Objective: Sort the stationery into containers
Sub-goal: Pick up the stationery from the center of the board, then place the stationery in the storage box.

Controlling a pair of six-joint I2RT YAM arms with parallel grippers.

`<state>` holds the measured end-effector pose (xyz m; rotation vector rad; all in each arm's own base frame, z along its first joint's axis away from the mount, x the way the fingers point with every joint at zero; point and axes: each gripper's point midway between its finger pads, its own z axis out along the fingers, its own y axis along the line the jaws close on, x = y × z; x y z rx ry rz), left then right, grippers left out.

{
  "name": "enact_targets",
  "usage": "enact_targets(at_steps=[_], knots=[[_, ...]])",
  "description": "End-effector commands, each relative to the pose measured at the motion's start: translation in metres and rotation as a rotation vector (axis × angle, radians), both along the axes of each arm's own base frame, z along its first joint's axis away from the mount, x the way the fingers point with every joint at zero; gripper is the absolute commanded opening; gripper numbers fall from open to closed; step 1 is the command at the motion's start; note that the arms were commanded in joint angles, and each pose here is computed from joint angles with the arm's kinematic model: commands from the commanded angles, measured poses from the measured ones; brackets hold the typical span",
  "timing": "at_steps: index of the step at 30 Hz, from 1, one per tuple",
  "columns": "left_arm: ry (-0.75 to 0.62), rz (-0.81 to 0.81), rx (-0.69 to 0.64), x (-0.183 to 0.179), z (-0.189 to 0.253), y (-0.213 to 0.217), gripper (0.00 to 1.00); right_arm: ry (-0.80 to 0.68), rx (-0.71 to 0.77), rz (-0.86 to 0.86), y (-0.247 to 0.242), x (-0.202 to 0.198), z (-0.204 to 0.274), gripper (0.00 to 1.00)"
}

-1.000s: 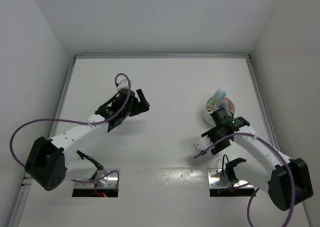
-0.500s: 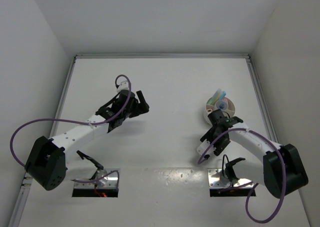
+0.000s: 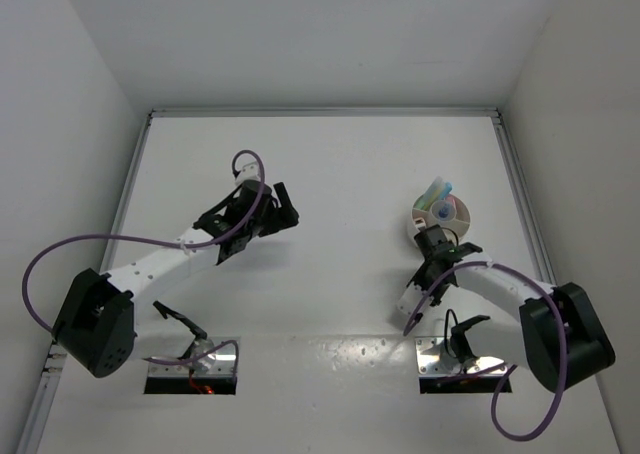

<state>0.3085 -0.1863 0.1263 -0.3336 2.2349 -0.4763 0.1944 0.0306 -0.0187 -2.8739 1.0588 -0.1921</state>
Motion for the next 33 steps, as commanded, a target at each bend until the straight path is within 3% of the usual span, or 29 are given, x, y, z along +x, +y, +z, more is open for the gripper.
enact_targets(at_steps=[1, 5, 7, 9, 12, 17, 20, 25, 29, 33], knots=[[-0.021, 0.013, -0.016, 0.008, 0.005, 0.002, 0.89, 0.011, 0.024, 0.054, 0.006, -0.003, -0.02, 0.29], [-0.022, 0.013, -0.017, 0.006, 0.005, 0.003, 0.89, 0.068, 0.076, 0.062, 0.013, -0.017, -0.022, 0.18], [-0.022, 0.013, -0.017, 0.006, 0.005, 0.003, 0.89, 0.081, 0.155, 0.054, 0.029, -0.014, -0.009, 0.16], [-0.022, 0.013, -0.017, 0.006, 0.005, 0.003, 0.89, 0.193, 0.269, 0.031, 0.048, -0.032, 0.004, 0.13], [-0.022, 0.013, -0.017, 0.006, 0.005, 0.003, 0.89, 0.274, 0.487, -0.057, 0.09, -0.028, 0.052, 0.12], [-0.019, 0.006, -0.022, 0.006, 0.005, 0.002, 0.89, 0.335, 0.725, -0.334, 0.125, -0.015, 0.115, 0.12], [-0.019, 0.006, -0.022, 0.006, 0.005, 0.002, 0.89, 0.231, 0.748, -0.601, 0.121, 0.019, 0.141, 0.08], [-0.027, 0.006, -0.027, 0.005, 0.008, 0.002, 0.89, 0.109, 0.708, -0.753, 0.097, 0.03, 0.166, 0.06], [-0.032, -0.001, -0.036, 0.006, 0.01, 0.0, 0.89, -0.073, 0.661, -0.906, 0.064, 0.041, 0.18, 0.05], [-0.032, -0.001, -0.036, 0.006, 0.01, 0.0, 0.89, -0.246, 0.496, -1.023, 0.018, 0.042, 0.174, 0.04]])
